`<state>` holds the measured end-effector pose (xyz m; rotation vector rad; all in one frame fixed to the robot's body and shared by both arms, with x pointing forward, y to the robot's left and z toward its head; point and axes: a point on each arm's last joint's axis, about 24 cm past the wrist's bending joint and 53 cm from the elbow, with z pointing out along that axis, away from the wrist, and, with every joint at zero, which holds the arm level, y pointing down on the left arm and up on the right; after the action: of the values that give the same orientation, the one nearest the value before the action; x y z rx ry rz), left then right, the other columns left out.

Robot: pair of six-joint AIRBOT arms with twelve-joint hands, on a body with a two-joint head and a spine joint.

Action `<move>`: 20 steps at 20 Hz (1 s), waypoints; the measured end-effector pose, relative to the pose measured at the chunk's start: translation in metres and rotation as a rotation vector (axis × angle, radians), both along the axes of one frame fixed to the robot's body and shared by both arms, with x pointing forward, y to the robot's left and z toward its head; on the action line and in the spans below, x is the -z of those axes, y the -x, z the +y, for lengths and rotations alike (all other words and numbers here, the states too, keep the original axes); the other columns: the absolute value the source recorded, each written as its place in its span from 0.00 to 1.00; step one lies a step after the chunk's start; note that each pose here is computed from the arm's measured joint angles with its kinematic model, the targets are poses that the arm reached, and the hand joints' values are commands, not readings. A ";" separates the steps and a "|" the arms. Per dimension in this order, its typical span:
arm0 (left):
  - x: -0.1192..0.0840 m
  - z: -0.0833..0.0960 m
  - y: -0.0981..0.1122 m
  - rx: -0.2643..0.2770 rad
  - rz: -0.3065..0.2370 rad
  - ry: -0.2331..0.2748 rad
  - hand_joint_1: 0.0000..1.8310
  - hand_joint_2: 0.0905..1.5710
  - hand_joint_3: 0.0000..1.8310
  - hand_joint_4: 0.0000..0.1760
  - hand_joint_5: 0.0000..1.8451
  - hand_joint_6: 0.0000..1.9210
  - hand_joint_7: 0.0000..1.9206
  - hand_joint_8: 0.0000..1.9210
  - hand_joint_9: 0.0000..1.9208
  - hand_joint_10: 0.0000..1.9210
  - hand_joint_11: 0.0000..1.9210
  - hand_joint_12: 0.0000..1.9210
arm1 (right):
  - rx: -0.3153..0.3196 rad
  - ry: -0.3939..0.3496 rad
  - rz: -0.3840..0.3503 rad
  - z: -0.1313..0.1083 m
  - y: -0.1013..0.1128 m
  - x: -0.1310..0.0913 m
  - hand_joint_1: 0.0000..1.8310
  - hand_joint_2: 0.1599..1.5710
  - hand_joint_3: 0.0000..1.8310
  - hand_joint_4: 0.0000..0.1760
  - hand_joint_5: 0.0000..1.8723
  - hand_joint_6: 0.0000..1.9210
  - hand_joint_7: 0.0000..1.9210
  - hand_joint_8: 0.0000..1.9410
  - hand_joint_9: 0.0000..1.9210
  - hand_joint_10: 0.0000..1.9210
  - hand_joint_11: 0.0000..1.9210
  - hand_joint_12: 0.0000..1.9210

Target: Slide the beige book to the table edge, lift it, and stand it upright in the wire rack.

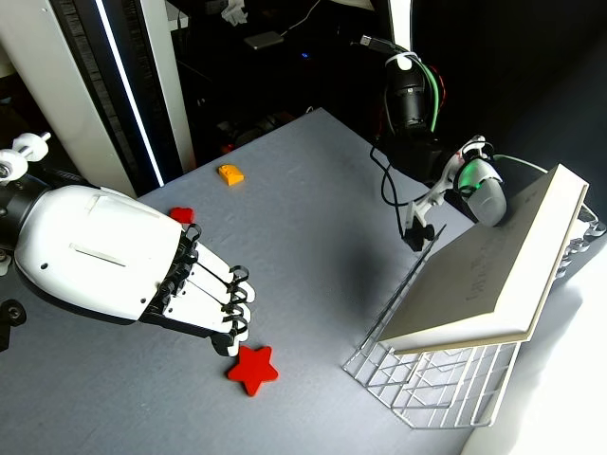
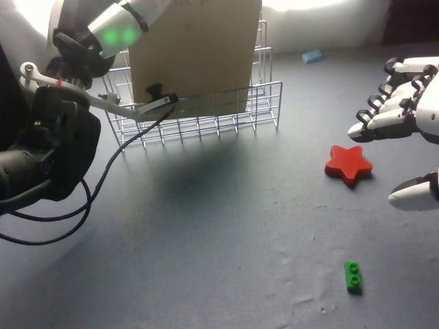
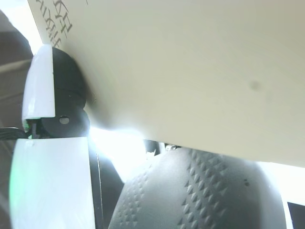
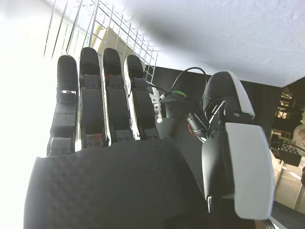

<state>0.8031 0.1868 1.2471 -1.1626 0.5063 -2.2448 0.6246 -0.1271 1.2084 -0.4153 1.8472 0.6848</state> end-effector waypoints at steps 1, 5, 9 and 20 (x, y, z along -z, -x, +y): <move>0.001 0.000 0.000 0.000 0.001 0.001 0.73 0.75 0.00 0.00 0.45 0.58 0.41 0.70 0.39 0.78 0.30 0.82 | 0.000 0.000 0.000 0.000 0.000 0.000 0.12 0.70 0.00 0.00 0.20 0.00 0.21 0.00 0.20 0.00 0.00 0.48; 0.003 -0.002 0.002 0.003 0.001 -0.001 0.73 0.76 0.00 0.00 0.43 0.61 0.39 0.71 0.40 0.78 0.33 0.79 | -0.002 0.000 0.000 0.001 0.001 0.000 0.12 0.70 0.00 0.00 0.20 0.00 0.21 0.00 0.21 0.00 0.00 0.48; 0.013 -0.006 0.005 0.010 0.022 0.000 0.73 0.75 0.00 0.00 0.43 0.61 0.41 0.69 0.40 0.78 0.31 0.83 | -0.002 0.000 0.000 0.000 0.001 0.000 0.13 0.70 0.00 0.00 0.20 0.00 0.21 0.00 0.21 0.00 0.00 0.48; 0.023 -0.012 0.009 0.022 0.046 0.006 0.63 0.77 0.00 0.05 0.43 0.70 0.37 0.70 0.36 0.42 0.28 0.70 | -0.010 0.012 0.005 0.000 0.003 0.004 0.12 0.70 0.00 0.00 0.20 0.00 0.22 0.00 0.21 0.00 0.00 0.49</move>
<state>0.7937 0.1748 1.2244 -1.2200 0.5334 -2.2446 0.6215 -0.1268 1.2044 -0.4310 1.8557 0.6821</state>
